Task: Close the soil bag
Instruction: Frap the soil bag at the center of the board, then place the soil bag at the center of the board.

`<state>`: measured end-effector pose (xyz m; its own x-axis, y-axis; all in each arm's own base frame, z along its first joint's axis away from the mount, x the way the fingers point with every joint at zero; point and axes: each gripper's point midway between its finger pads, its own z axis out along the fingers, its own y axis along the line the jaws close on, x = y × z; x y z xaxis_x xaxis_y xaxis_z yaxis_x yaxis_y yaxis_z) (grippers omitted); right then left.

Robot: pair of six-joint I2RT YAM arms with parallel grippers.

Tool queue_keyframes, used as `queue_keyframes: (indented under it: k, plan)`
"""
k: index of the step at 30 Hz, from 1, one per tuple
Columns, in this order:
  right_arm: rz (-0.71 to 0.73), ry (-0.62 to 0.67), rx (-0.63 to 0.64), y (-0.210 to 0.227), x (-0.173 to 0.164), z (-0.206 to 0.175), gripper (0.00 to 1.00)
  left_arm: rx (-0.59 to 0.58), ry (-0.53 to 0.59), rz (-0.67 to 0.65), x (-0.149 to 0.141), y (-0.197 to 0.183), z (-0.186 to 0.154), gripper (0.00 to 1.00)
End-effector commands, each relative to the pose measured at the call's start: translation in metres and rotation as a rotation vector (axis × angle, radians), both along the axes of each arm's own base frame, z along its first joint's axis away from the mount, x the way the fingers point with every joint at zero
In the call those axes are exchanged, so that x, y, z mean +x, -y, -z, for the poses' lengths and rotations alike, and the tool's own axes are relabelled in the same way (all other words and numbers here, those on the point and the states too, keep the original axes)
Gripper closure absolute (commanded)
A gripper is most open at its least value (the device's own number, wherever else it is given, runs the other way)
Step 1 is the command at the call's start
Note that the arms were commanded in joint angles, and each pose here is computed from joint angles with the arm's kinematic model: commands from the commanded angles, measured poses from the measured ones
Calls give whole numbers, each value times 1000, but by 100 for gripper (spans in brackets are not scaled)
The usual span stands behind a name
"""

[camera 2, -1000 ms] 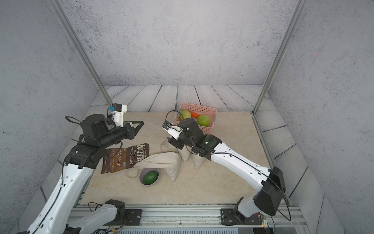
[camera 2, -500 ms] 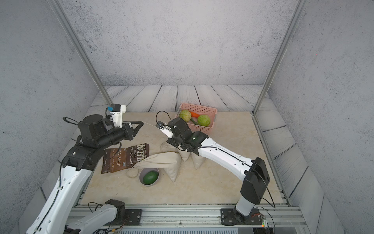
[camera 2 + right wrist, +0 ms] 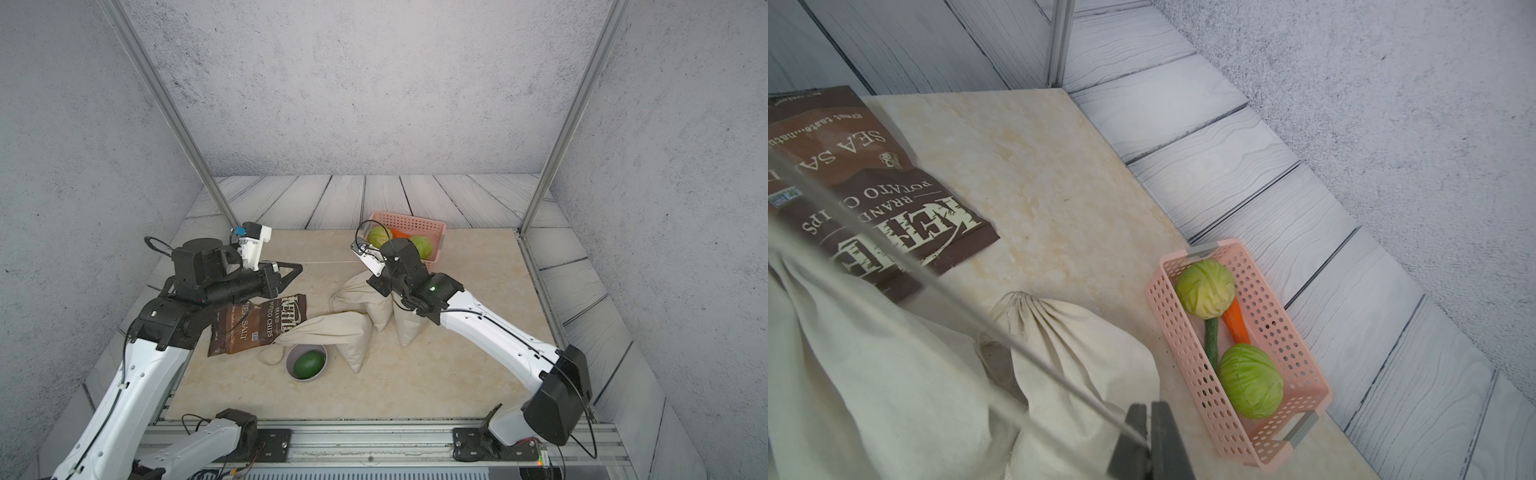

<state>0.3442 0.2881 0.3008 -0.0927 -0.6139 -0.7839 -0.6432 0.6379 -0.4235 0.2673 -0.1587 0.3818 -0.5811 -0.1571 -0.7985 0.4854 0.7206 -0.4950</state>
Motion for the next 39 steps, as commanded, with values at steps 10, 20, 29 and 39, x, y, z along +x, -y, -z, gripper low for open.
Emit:
queue_keyframes:
  k: [10, 20, 29, 39]
  plan:
    - [554, -325, -373, 175, 14, 143, 87, -36, -49, -470, 61, -80, 63, 100]
    - [361, -478, -73, 117, 4, 143, 82, 74, -351, -489, 92, -60, 211, 100]
    - [202, -295, 119, 95, 7, 72, 48, 176, -248, -616, 116, -85, 216, 90]
    - [826, -92, 239, 252, 40, 111, 18, 336, 20, -929, 91, -160, 186, 9]
